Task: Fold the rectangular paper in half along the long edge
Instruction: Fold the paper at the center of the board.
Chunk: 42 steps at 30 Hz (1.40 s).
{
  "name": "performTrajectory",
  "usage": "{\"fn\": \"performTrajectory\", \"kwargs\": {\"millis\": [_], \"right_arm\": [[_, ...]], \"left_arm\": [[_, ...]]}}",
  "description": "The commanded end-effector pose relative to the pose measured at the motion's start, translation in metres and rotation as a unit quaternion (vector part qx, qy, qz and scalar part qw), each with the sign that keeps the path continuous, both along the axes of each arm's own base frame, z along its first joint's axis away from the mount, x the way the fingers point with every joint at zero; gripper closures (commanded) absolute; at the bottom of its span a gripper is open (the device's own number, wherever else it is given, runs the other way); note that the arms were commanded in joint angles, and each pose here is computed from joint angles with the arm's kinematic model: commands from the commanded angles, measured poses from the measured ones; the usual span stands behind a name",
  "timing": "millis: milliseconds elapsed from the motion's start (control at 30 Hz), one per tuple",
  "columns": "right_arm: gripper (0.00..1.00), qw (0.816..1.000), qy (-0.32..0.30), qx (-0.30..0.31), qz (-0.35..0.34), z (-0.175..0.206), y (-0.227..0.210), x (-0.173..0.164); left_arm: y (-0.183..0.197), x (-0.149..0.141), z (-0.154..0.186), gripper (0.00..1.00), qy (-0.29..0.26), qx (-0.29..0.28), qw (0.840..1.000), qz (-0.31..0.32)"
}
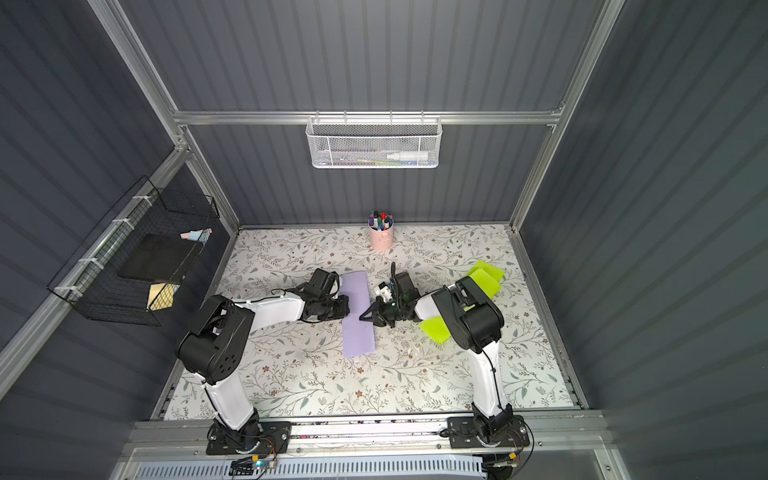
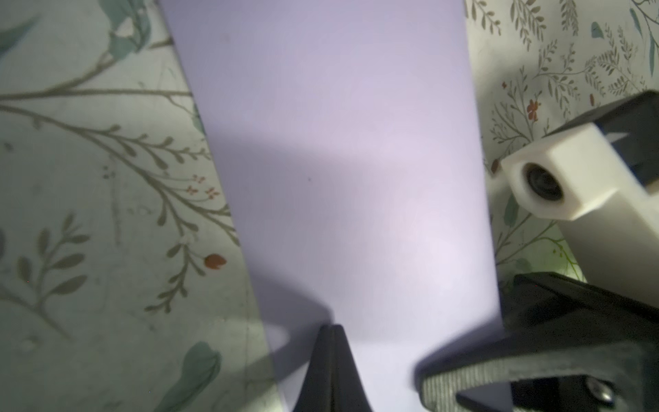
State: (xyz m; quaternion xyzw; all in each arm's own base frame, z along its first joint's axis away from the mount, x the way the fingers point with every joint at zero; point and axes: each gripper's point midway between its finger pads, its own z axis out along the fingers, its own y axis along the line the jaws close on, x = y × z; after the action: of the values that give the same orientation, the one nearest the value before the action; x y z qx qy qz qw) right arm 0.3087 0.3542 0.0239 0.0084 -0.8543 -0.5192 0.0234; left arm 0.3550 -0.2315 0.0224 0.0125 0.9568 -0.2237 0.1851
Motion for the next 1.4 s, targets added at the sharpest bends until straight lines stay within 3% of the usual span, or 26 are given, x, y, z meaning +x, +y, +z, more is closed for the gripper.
{"fn": "performTrajectory", "kwargs": {"millis": [0, 200, 267, 400, 567, 700, 833, 900, 1033, 1133, 1167, 1200, 1267, 1333, 1367], "right_arm": [[0.56, 0.999, 0.006, -0.030, -0.015, -0.011, -0.004, 0.012], [0.55, 0.999, 0.003, -0.035, -0.012, -0.013, -0.001, 0.030], [0.66, 0.999, 0.003, -0.034, -0.015, -0.015, -0.002, 0.037], [1.00, 0.999, -0.001, -0.034, -0.021, -0.017, -0.006, 0.048], [1.00, 0.999, -0.008, -0.029, -0.021, -0.011, -0.006, 0.055], [0.65, 0.999, -0.011, -0.033, -0.023, -0.008, -0.004, 0.061], [0.52, 0.998, -0.021, -0.044, -0.029, -0.002, -0.008, 0.066], [0.35, 0.997, -0.027, -0.056, -0.042, 0.003, -0.020, 0.069], [0.20, 0.991, -0.057, -0.079, -0.088, 0.032, -0.058, 0.078], [0.19, 0.983, -0.103, -0.108, -0.102, 0.069, -0.081, 0.078], [0.19, 0.980, -0.123, -0.121, -0.103, 0.083, -0.087, 0.077], [0.19, 0.976, -0.141, -0.127, -0.105, 0.097, -0.091, 0.075], [0.19, 0.968, -0.173, -0.139, -0.120, 0.121, -0.100, 0.073], [0.19, 0.955, -0.213, -0.152, -0.138, 0.146, -0.113, 0.070], [0.18, 0.947, -0.235, -0.161, -0.151, 0.159, -0.121, 0.068]], "left_arm": [[0.031, -0.040, -0.049, 1.00, 0.090, 0.078, 0.993, -0.002], [0.031, -0.040, -0.048, 1.00, 0.088, 0.078, 0.993, -0.002], [0.031, -0.041, -0.048, 1.00, 0.088, 0.078, 0.993, -0.003], [0.032, -0.042, -0.048, 1.00, 0.088, 0.078, 0.993, -0.003], [0.032, -0.042, -0.047, 1.00, 0.088, 0.079, 0.993, -0.003], [0.033, -0.043, -0.049, 1.00, 0.090, 0.080, 0.993, -0.003], [0.033, -0.043, -0.048, 1.00, 0.089, 0.081, 0.993, -0.003], [0.034, -0.042, -0.047, 1.00, 0.087, 0.082, 0.993, -0.001], [0.037, -0.037, -0.038, 0.98, 0.071, 0.083, 0.994, 0.021], [0.034, -0.024, -0.017, 0.88, 0.035, 0.070, 0.996, 0.030], [0.032, -0.020, -0.009, 0.79, 0.022, 0.065, 0.997, 0.029], [0.031, -0.016, 0.001, 0.58, 0.007, 0.061, 0.998, 0.028], [0.034, -0.003, 0.022, 0.26, -0.032, 0.064, 0.997, 0.042], [0.036, 0.005, 0.046, 0.04, -0.066, 0.059, 0.995, 0.056], [0.038, 0.008, 0.060, 0.01, -0.081, 0.053, 0.993, 0.071]]}}
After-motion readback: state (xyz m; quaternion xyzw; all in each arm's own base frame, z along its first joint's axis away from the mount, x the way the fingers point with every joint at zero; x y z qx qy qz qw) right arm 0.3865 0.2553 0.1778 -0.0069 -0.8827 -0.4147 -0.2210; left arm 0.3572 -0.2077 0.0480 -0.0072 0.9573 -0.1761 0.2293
